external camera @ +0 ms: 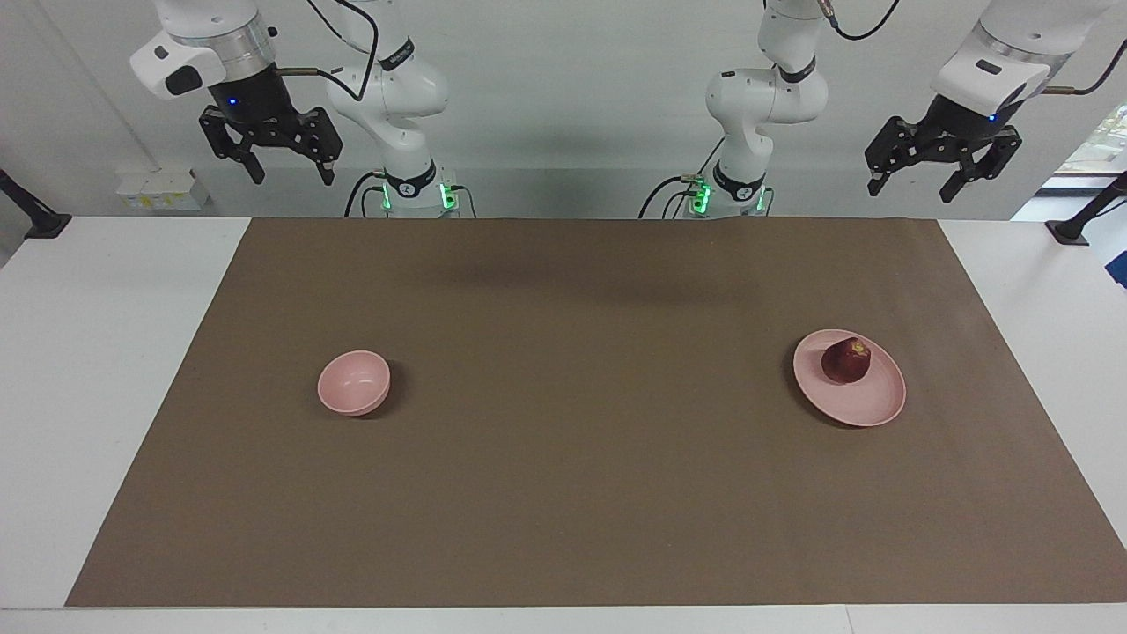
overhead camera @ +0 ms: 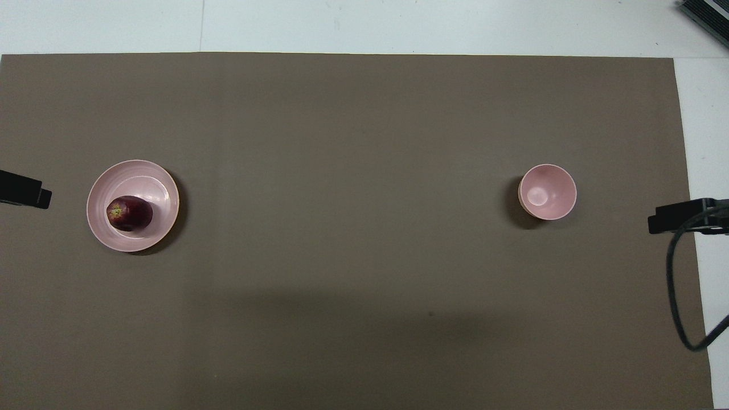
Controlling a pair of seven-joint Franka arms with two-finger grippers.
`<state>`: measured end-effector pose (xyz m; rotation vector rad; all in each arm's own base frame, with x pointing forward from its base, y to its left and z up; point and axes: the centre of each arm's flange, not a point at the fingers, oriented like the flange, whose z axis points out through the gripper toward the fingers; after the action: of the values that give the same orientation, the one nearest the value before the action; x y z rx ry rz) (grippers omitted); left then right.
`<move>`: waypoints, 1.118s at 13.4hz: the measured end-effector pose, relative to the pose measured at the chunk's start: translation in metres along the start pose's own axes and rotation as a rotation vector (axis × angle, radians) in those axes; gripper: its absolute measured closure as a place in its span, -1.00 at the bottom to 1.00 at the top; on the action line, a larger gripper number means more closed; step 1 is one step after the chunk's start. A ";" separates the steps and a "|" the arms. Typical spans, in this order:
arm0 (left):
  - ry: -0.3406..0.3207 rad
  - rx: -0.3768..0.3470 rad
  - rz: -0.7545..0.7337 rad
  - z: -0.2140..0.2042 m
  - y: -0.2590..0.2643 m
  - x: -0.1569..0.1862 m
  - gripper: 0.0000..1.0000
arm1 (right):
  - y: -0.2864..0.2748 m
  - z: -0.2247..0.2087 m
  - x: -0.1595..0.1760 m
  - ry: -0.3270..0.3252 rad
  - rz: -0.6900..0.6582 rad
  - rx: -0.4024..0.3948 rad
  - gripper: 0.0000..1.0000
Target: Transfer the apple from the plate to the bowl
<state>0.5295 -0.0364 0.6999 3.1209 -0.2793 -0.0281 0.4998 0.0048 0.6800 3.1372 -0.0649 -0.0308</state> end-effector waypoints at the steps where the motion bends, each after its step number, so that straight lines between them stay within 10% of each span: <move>1: 0.005 0.001 0.000 0.000 0.000 0.001 -1.00 | 0.000 0.000 0.000 0.000 0.000 0.000 -1.00; 15: 0.014 0.002 -0.012 0.000 -0.006 0.001 -1.00 | 0.000 0.000 0.000 -0.001 0.000 0.000 -1.00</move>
<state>0.5313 -0.0308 0.6998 3.1235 -0.2598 -0.0056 0.4997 0.0048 0.6799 3.1372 -0.0649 -0.0320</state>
